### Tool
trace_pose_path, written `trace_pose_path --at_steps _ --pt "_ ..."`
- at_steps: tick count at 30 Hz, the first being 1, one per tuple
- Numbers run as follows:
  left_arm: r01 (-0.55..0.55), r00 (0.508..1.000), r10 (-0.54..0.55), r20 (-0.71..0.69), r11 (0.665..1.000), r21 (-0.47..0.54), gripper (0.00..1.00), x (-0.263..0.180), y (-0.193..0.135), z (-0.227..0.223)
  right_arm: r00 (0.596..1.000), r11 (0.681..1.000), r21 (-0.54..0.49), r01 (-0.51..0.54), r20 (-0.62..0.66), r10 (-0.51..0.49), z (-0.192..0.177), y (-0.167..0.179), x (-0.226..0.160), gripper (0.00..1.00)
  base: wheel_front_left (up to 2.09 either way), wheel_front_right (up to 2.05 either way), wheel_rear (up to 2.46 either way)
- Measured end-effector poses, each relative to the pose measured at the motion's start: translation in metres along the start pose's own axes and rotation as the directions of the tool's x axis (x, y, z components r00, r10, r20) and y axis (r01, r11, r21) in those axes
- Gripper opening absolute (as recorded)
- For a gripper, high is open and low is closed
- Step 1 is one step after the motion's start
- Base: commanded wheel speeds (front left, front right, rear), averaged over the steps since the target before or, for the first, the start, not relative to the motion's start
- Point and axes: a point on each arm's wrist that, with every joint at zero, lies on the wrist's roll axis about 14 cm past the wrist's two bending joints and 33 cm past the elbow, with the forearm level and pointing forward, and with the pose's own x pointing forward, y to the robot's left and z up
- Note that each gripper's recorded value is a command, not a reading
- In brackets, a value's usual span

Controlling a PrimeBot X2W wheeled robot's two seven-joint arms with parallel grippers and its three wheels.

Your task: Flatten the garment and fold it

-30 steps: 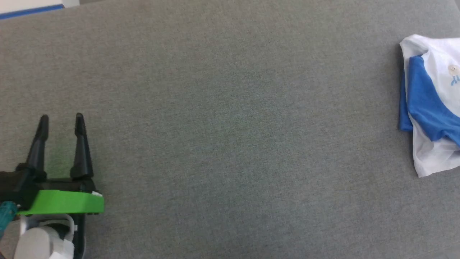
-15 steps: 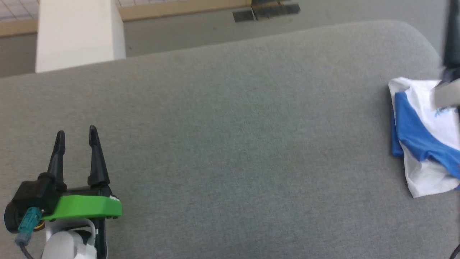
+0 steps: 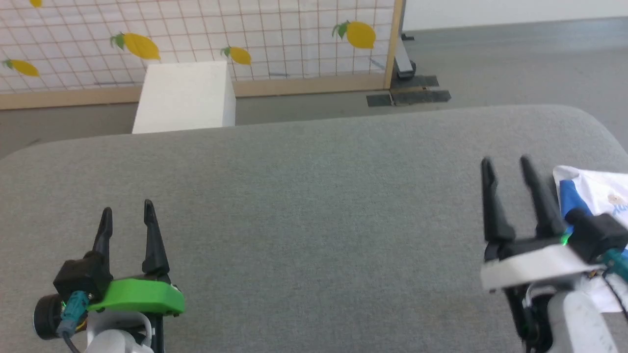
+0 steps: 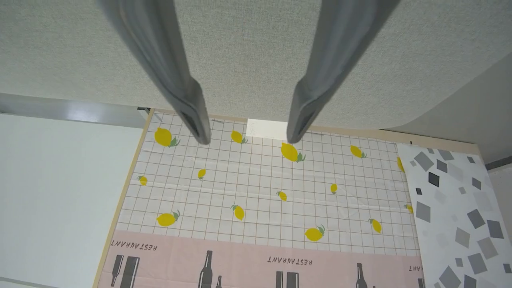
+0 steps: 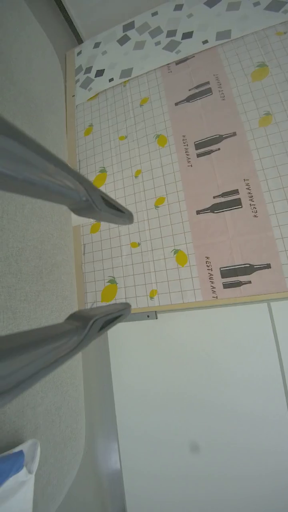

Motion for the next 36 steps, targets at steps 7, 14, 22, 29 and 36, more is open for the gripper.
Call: trace_pose_path --at_steps 7,14,22,29,36 --pt "-0.012 0.999 0.012 -0.053 1.000 0.008 1.00 -0.021 0.004 -0.012 0.993 0.999 0.047 0.002 -0.120 0.004 -0.044 0.007 -0.029 1.00 0.00 0.00 0.00" --pt "0.007 0.991 -0.007 -0.132 1.000 -0.001 1.00 -0.036 -0.002 -0.033 0.980 0.999 0.046 0.012 -0.198 -0.003 -0.067 0.006 -0.047 1.00 0.00 0.00 0.00" --pt "0.039 0.982 -0.040 -0.183 0.999 -0.009 1.00 -0.043 -0.012 -0.047 0.965 1.000 0.002 -0.002 -0.264 0.002 -0.082 0.006 -0.056 1.00 0.00 0.00 0.00" --pt "0.048 0.980 -0.049 -0.191 0.999 -0.010 1.00 -0.044 -0.015 -0.050 0.964 1.000 -0.014 -0.007 -0.267 0.003 -0.080 0.005 -0.055 1.00 0.00 0.00 0.00" --pt "0.045 0.981 -0.046 -0.188 0.999 -0.008 0.00 -0.044 -0.015 -0.049 0.964 1.000 -0.010 -0.007 -0.265 0.005 -0.079 0.006 -0.054 0.00 0.00 0.00 0.00"
